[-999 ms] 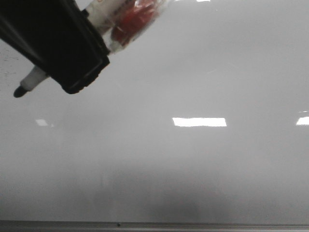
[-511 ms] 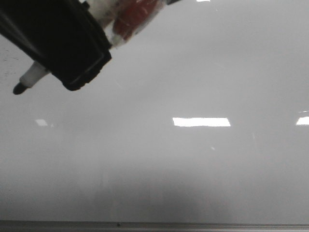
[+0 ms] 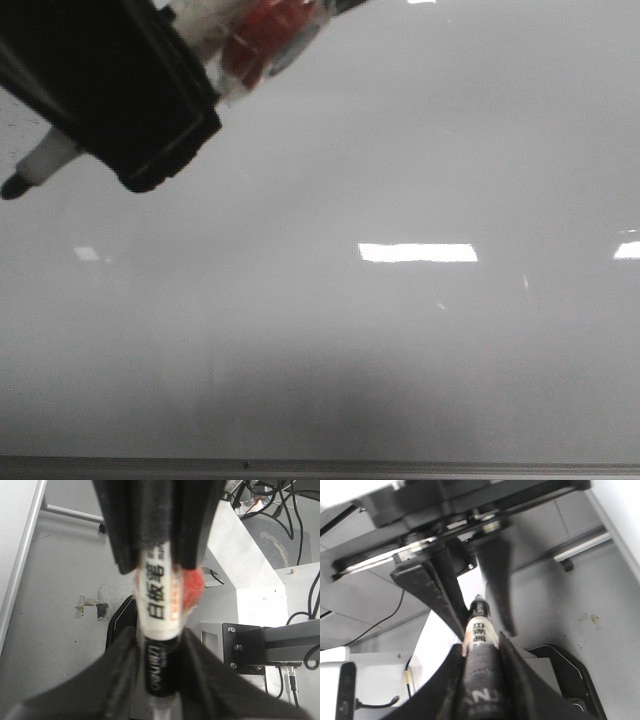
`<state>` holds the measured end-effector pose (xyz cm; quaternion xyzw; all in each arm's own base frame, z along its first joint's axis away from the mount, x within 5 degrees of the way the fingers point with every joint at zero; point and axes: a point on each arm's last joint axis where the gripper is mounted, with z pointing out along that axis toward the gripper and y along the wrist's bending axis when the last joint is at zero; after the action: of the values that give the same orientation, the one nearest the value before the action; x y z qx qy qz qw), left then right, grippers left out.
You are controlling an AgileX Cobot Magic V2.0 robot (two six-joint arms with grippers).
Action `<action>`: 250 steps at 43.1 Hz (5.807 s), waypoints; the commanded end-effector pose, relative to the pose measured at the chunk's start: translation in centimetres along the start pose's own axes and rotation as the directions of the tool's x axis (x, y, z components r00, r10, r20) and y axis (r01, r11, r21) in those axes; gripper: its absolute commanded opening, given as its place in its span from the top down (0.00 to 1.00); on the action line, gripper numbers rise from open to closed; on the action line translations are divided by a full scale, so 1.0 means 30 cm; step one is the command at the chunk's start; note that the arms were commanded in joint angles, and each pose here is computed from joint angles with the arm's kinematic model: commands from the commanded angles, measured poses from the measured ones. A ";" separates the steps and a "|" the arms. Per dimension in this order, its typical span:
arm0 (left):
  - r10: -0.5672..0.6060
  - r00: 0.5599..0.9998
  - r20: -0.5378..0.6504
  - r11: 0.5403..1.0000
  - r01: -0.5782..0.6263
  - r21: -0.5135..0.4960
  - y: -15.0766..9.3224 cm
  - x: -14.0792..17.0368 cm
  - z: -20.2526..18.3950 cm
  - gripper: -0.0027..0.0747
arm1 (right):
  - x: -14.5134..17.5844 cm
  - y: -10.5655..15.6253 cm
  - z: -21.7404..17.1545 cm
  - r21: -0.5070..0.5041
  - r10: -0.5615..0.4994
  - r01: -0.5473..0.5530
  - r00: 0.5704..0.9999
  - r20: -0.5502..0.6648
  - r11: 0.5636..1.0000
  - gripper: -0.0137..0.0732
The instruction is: Write number 9 on whiteboard
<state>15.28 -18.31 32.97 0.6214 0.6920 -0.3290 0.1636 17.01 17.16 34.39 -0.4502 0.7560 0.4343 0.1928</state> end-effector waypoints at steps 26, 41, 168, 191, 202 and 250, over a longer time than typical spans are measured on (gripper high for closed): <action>-0.016 0.999 0.033 1.000 0.016 -0.015 -0.031 -0.024 -0.041 0.90 | -0.017 -0.076 -0.048 0.345 0.132 -0.143 0.990 0.055 0.927 0.92; -0.009 0.999 0.031 1.000 0.009 -0.012 -0.032 -0.023 -0.040 0.99 | -0.098 -0.220 -0.107 0.546 0.031 -0.243 0.929 0.368 0.802 0.92; 0.040 0.981 0.190 0.968 0.009 -0.249 0.038 -0.074 -0.056 0.26 | 0.039 -0.093 -0.100 0.134 -0.184 0.169 0.977 0.111 0.977 0.91; 0.041 0.986 0.160 0.978 -0.007 -0.207 0.024 -0.066 -0.050 0.86 | -0.034 -0.020 -0.042 0.139 -0.279 0.261 0.951 0.131 0.955 0.91; 0.046 0.986 0.158 0.978 -0.013 -0.206 0.024 -0.066 -0.050 0.99 | -0.041 -0.027 -0.044 0.167 -0.276 0.251 0.950 0.149 0.953 0.79; -0.372 0.595 0.712 0.129 0.793 -0.596 0.459 0.470 -0.329 0.99 | 0.376 0.181 -0.261 0.675 -0.420 -0.067 0.736 0.531 0.735 0.93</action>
<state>27.39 -1.51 26.06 0.0590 0.9179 -0.0746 0.3852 7.53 6.30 32.51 -0.2820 0.7083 0.2359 0.6026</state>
